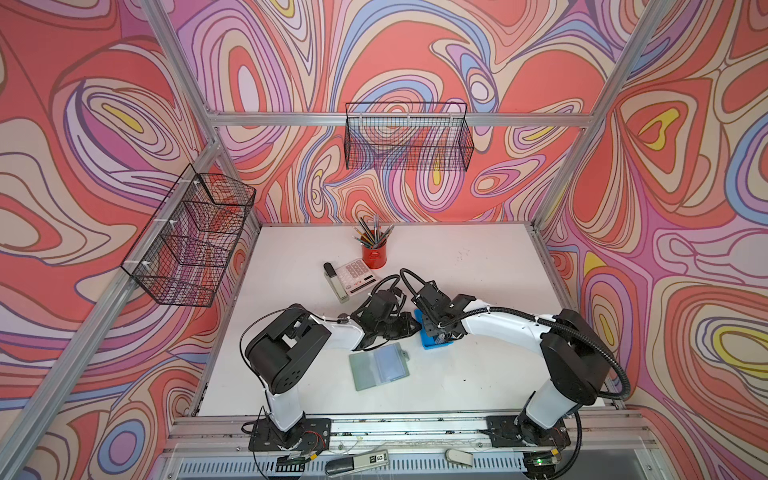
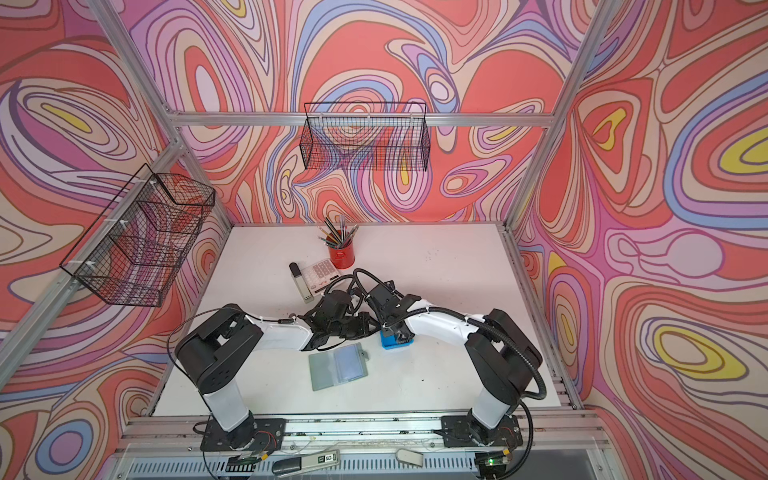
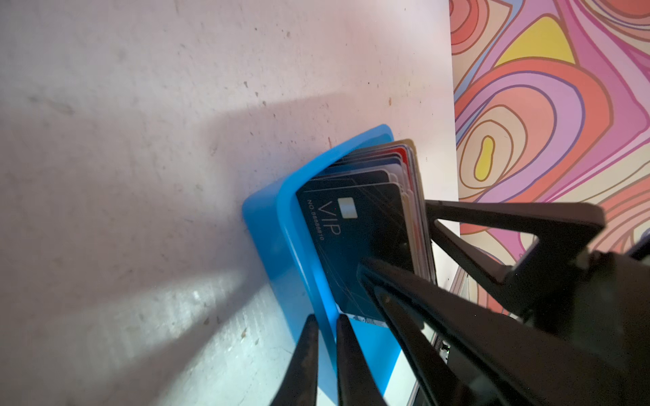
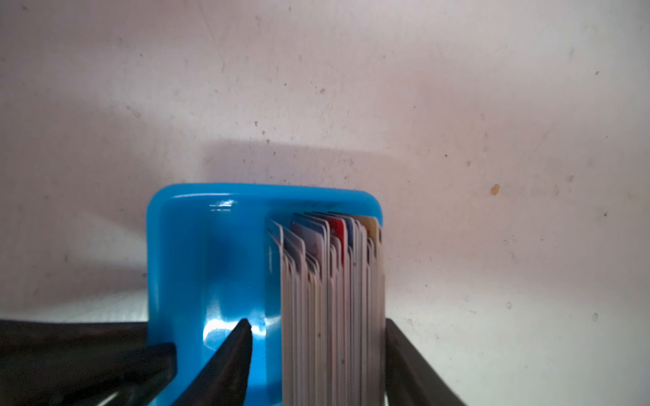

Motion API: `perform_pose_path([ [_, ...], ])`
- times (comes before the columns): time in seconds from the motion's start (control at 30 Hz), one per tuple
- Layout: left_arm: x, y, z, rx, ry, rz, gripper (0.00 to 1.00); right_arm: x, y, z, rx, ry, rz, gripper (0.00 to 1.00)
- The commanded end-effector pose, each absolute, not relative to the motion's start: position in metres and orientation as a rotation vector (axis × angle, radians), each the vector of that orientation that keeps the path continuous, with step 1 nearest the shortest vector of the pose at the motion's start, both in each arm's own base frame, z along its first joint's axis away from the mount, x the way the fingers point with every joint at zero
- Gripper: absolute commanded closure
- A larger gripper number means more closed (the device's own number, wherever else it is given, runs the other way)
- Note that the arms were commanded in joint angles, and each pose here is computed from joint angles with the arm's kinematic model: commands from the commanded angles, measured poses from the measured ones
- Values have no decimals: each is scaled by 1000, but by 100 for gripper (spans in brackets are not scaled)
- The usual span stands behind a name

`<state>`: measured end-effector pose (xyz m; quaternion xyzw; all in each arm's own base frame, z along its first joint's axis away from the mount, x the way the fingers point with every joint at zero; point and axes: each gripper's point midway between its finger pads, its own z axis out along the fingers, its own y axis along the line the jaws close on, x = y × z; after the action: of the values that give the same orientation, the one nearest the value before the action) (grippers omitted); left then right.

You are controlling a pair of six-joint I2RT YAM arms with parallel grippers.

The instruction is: Put the credit cards into the card holder

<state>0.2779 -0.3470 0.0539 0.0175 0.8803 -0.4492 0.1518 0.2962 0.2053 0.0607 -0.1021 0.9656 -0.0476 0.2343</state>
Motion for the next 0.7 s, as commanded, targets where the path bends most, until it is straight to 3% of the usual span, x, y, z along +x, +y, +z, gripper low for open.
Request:
perform_pose_path([
  [0.0,278,-348,48,52,2549,-1291,87,299,207,65,-261,2636,-156,39],
  [0.13,278,-349,48,51,2551,-1296,86,297,210,62,-267,2647,-133,50],
  [0.67,277,-349,46,49,2557,-1299,87,296,224,42,-269,2707,-36,45],
])
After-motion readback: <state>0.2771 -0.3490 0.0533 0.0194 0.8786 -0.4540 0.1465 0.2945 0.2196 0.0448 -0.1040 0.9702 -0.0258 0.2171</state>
